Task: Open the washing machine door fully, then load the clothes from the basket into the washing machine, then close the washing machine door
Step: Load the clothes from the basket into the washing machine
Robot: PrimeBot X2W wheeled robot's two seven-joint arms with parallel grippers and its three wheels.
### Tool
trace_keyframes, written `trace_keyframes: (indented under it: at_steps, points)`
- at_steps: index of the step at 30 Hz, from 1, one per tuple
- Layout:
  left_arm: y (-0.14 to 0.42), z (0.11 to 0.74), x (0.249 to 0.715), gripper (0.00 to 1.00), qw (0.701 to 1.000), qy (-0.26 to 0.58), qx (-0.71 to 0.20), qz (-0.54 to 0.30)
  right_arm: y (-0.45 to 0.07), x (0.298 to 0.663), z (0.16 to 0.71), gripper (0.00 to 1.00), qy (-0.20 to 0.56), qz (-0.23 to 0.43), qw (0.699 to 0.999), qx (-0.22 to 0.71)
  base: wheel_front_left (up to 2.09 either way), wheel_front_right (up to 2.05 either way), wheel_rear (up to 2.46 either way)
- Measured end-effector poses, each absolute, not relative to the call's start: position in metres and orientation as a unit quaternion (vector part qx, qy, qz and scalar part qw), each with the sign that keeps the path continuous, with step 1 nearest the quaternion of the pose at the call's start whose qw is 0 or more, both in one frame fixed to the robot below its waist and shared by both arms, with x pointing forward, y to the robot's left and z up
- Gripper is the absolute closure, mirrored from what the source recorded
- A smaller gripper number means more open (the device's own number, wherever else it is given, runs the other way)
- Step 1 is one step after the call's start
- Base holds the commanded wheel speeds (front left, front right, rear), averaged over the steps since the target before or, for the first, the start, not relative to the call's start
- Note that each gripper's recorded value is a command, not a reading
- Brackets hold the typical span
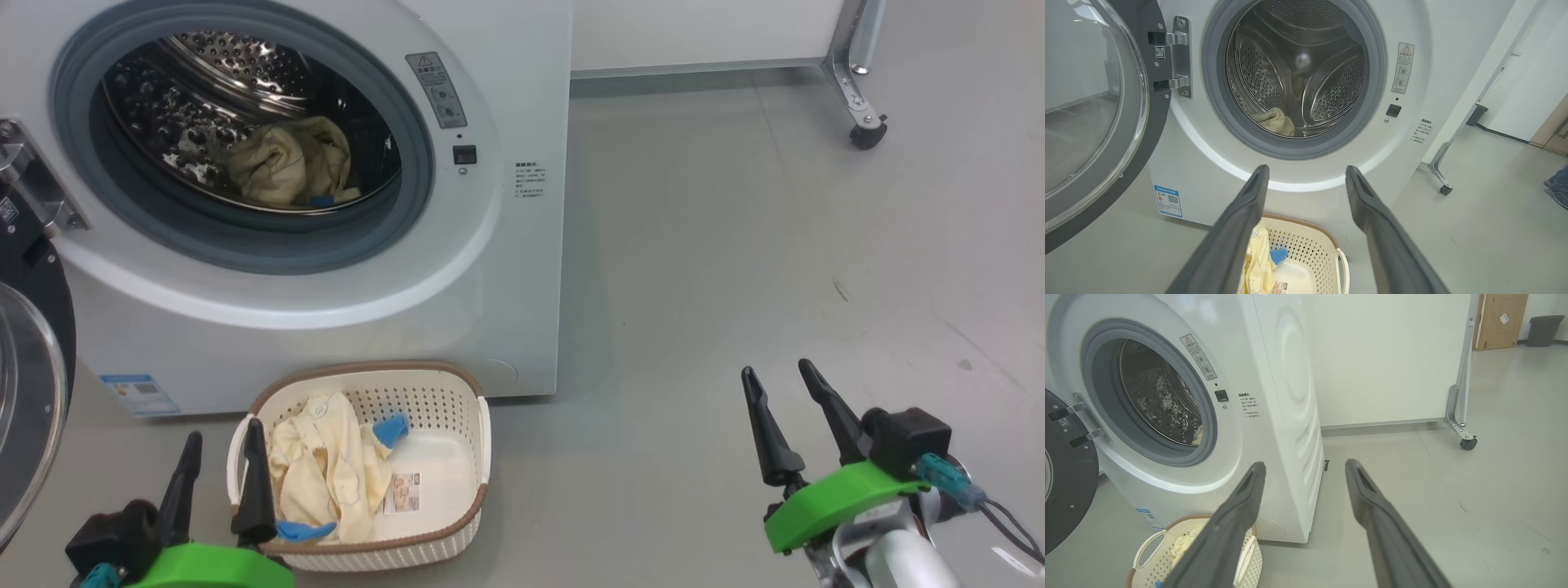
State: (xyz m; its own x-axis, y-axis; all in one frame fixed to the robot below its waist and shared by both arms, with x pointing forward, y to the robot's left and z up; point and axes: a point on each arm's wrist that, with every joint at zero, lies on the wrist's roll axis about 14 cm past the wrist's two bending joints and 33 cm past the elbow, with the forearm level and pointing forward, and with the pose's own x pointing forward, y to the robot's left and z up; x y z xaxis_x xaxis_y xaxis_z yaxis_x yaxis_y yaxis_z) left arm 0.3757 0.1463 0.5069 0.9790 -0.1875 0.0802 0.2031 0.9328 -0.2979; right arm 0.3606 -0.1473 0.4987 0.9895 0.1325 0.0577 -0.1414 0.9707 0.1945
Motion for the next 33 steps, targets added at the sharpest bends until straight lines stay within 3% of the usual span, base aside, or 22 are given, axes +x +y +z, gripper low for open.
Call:
trace_keyframes:
  at_steps: [23,33]
  points:
    - [0.134,0.482,0.384,0.0,0.981,0.013,-0.159,-0.111,-0.149,0.365,0.479,0.0,0.009,0.064,0.993,0.098,0.0,0.0,0.0]
    - [0.125,0.465,0.417,0.0,0.977,0.035,-0.168,-0.123,-0.149,0.386,0.457,0.0,0.039,0.062,0.993,0.094,0.0,0.0,0.0]
